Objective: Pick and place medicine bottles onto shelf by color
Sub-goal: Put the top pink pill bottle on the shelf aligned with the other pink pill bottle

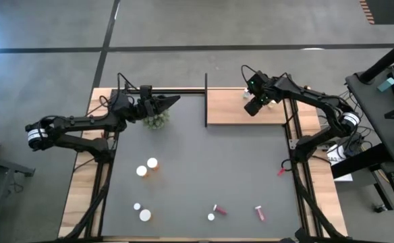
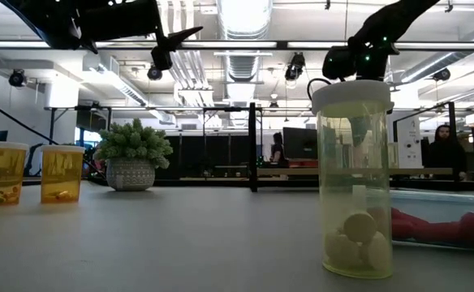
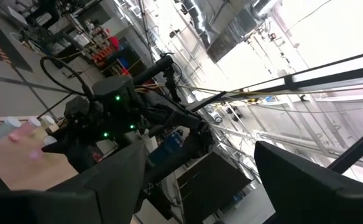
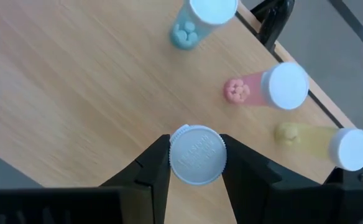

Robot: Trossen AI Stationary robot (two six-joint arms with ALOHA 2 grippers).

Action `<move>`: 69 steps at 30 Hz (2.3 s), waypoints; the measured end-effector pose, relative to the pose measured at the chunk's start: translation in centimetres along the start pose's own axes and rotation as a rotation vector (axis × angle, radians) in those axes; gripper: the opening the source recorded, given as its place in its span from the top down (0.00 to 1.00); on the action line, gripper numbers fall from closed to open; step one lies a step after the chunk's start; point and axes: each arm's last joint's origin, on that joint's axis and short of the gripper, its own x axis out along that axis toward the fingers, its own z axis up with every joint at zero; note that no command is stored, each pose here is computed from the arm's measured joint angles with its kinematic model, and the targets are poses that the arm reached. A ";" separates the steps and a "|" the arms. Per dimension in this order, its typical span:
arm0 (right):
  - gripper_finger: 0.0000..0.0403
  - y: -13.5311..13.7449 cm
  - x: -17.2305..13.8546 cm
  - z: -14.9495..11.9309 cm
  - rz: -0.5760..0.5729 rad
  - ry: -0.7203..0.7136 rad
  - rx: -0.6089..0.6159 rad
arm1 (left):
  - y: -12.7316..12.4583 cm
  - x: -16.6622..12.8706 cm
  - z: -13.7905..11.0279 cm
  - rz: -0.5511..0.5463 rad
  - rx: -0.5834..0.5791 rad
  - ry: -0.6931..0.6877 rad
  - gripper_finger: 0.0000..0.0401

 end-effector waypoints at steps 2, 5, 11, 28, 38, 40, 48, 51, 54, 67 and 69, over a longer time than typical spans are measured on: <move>0.71 0.0 0.4 -0.3 -0.002 0.005 0.002 | 0.0 0.0 0.0 0.001 0.000 -0.001 0.29; 0.72 0.0 0.8 -0.5 -0.002 -0.009 0.006 | 0.1 0.0 0.0 0.003 0.001 -0.001 0.29; 0.71 0.0 1.2 -0.8 -0.004 -0.048 0.014 | 0.1 0.0 0.0 0.005 0.001 -0.004 0.29; 0.70 -0.4 0.7 -1.7 -0.009 -0.061 0.006 | 0.1 0.0 0.1 0.013 0.001 -0.015 0.29; 0.71 -0.4 0.9 -1.8 -0.010 -0.065 0.008 | 0.1 -0.1 0.1 0.013 0.001 -0.015 0.29; 0.70 -0.4 1.0 -1.8 -0.010 -0.063 0.008 | 0.1 -0.1 0.1 0.013 0.001 -0.015 0.29; 0.70 -0.4 1.0 -1.8 -0.011 -0.069 0.010 | 0.2 -0.1 0.1 0.018 0.001 -0.022 0.29; 0.71 -0.4 1.0 -1.6 -0.011 -0.088 0.027 | 0.2 -0.1 0.1 0.019 0.001 -0.024 0.29; 0.70 -0.4 1.0 -1.6 -0.011 -0.095 0.032 | 0.2 -0.1 0.1 0.021 0.001 -0.027 0.29; 0.63 -0.5 1.0 -1.9 -0.058 -0.055 0.000 | 0.2 -0.1 0.1 0.029 0.001 -0.038 0.29; 0.63 -0.6 1.0 -2.0 -0.086 -0.043 -0.002 | 0.2 -0.1 0.1 0.029 0.001 -0.038 0.29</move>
